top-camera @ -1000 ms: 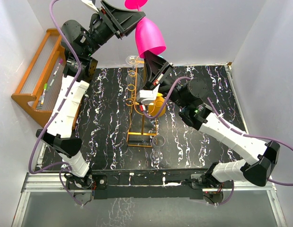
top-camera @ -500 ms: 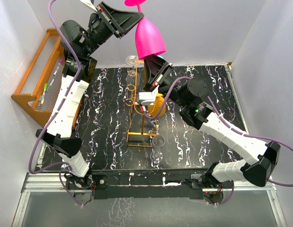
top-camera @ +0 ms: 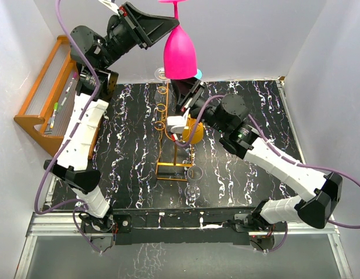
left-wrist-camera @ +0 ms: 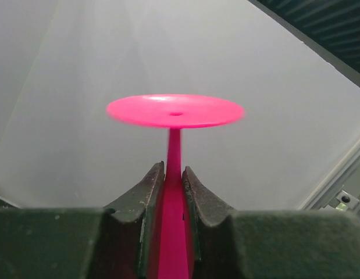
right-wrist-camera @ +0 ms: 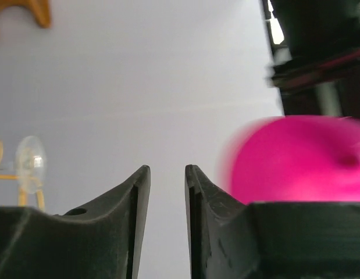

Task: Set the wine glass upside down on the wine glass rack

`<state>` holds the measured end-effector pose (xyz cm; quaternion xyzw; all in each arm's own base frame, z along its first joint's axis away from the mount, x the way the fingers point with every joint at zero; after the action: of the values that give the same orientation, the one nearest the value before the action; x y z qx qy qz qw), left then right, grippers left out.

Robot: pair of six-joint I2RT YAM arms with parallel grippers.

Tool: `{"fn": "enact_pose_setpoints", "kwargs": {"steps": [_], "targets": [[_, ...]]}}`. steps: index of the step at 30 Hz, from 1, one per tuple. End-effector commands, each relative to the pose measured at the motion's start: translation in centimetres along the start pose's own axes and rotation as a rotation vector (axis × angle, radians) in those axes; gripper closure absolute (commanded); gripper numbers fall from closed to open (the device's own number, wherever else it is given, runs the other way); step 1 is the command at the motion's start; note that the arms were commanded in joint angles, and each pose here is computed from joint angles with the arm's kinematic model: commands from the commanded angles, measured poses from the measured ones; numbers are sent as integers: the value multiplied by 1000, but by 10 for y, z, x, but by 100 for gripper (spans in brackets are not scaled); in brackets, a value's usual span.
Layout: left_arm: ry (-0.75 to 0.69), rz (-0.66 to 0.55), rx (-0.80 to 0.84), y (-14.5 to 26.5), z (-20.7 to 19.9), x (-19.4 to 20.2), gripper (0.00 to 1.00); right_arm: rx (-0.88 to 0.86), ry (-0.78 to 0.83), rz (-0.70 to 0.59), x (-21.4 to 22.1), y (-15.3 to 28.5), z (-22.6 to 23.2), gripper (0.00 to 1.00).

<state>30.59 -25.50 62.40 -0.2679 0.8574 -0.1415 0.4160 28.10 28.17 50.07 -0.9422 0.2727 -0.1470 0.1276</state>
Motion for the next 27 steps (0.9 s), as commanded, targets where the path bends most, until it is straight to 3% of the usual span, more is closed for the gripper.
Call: {"fn": "enact_pose_setpoints", "kwargs": {"steps": [1, 10, 19, 27], "targets": [[-207, -37, 190, 11, -75, -15, 100, -124, -56, -27, -6, 2, 33, 62], [-288, -71, 180, 11, -78, -22, 100, -88, -51, -24, -6, 8, 19, 50], [-650, -84, 37, 22, -69, -32, 100, -2, -112, 18, 2, 29, -1, 32], [-868, -14, -123, 67, -29, -44, 100, 201, -386, 100, 31, 58, -31, 31]]}}
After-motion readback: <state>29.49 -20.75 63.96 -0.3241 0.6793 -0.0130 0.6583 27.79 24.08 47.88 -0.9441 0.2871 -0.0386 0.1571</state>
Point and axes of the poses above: each gripper's point midway between its finger pads, its own y axis back along the fingers, its own z axis along the line the jaws close on, x = y × z, the point moved 4 cm from there along y, back along the fingers, and after that the axes turned 6 degrees about y, right-handed, at the moved point
